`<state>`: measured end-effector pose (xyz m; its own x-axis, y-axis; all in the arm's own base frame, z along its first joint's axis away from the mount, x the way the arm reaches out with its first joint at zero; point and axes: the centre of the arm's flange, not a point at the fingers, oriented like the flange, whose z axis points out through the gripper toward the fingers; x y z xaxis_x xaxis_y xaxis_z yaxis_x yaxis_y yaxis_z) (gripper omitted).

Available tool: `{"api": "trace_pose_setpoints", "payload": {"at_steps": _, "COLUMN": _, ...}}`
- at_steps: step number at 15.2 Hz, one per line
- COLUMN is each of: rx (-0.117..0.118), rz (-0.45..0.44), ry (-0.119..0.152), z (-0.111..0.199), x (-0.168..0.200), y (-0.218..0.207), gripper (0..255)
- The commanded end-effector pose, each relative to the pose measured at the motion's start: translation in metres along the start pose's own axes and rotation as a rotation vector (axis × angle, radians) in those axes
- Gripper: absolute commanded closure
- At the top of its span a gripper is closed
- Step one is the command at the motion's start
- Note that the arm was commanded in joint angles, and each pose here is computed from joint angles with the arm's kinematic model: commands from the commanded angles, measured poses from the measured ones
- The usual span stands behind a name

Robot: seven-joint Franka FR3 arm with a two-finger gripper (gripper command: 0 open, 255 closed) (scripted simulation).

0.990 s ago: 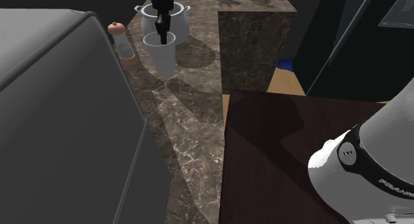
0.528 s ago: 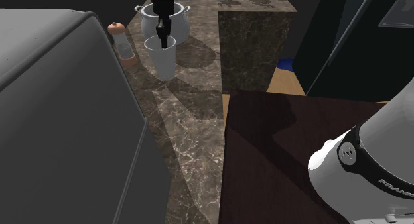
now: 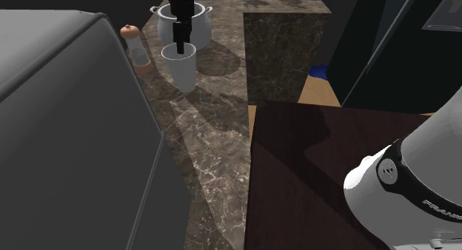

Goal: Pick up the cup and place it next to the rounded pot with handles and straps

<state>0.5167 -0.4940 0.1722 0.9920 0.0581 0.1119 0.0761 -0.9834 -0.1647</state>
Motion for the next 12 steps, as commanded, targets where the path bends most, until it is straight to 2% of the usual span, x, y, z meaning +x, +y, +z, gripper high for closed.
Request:
{"api": "trace_pose_setpoints", "payload": {"at_steps": 1, "rx": 0.0, "rz": 0.0, "ry": 0.0, "z": -0.013, "x": 0.0, "y": 0.0, "gripper": 0}}
{"api": "trace_pose_setpoints", "payload": {"at_steps": 4, "rx": 0.0, "rz": 0.0, "ry": 0.0, "z": -0.05, "x": 0.0, "y": 0.0, "gripper": 0}}
{"api": "trace_pose_setpoints", "payload": {"at_steps": 12, "rx": 0.0, "rz": 0.0, "ry": 0.0, "z": -0.05, "x": 0.0, "y": 0.0, "gripper": 0}}
